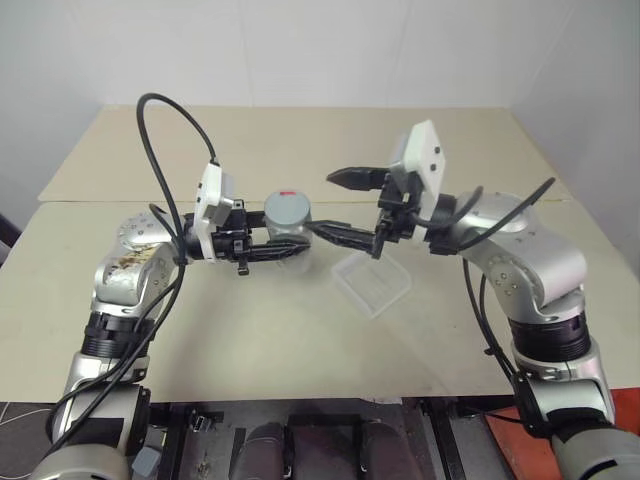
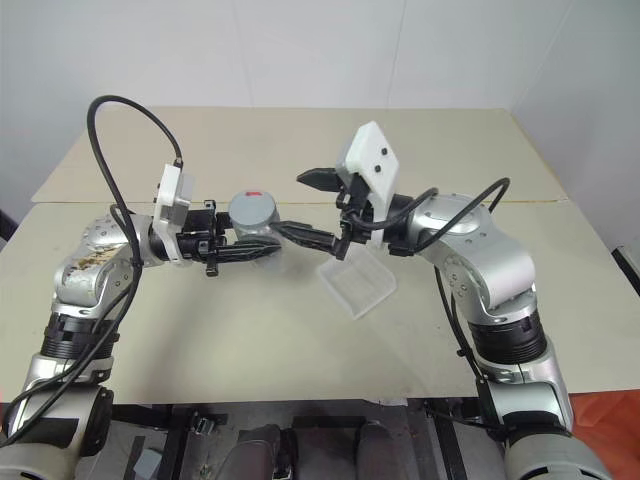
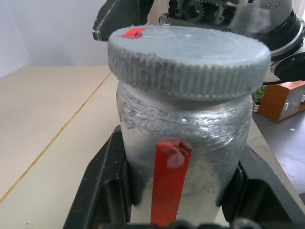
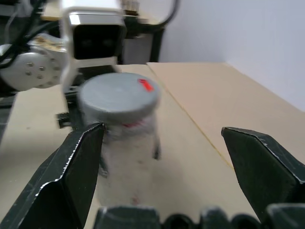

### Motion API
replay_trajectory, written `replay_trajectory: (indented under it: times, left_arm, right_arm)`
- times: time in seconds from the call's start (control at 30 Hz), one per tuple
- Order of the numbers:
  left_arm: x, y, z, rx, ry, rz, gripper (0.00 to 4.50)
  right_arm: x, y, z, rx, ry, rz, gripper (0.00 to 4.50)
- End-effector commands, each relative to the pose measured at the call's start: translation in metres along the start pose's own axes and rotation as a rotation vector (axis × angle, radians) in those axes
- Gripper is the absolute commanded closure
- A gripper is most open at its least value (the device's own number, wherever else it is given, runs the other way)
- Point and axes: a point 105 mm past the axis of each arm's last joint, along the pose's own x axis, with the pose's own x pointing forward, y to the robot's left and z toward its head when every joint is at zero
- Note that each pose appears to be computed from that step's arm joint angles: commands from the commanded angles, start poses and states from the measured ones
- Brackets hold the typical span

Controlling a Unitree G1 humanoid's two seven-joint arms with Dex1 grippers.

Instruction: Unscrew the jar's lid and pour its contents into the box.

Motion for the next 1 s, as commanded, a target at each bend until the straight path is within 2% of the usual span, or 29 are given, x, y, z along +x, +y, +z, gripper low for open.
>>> replay_trajectory:
  times: [0.03, 0.23, 0.37, 0.57, 1.0]
  left_arm:
    - [0.002, -0.005, 0.011, 0.051, -0.017, -0.034, 2.59]
    - [0.001, -0.004, 0.01, 0.049, -0.015, -0.029, 2.59]
    - [0.002, -0.004, 0.01, 0.045, -0.021, -0.027, 2.59]
    - [0.007, -0.005, 0.009, 0.039, -0.031, -0.032, 2.59]
    - [0.007, -0.005, 0.012, 0.04, -0.03, -0.036, 2.59]
  right_arm:
    - [-0.009, -0.012, 0.011, -0.037, -0.025, -0.065, 0.06]
    - [-0.02, -0.004, 0.011, -0.061, -0.005, 0.009, 0.06]
    - [-0.022, 0.012, 0.02, -0.06, -0.05, 0.093, 0.06]
    - [-0.005, 0.03, 0.031, -0.062, -0.106, 0.156, 0.06]
    - [0.031, 0.037, 0.029, -0.049, -0.112, 0.163, 0.06]
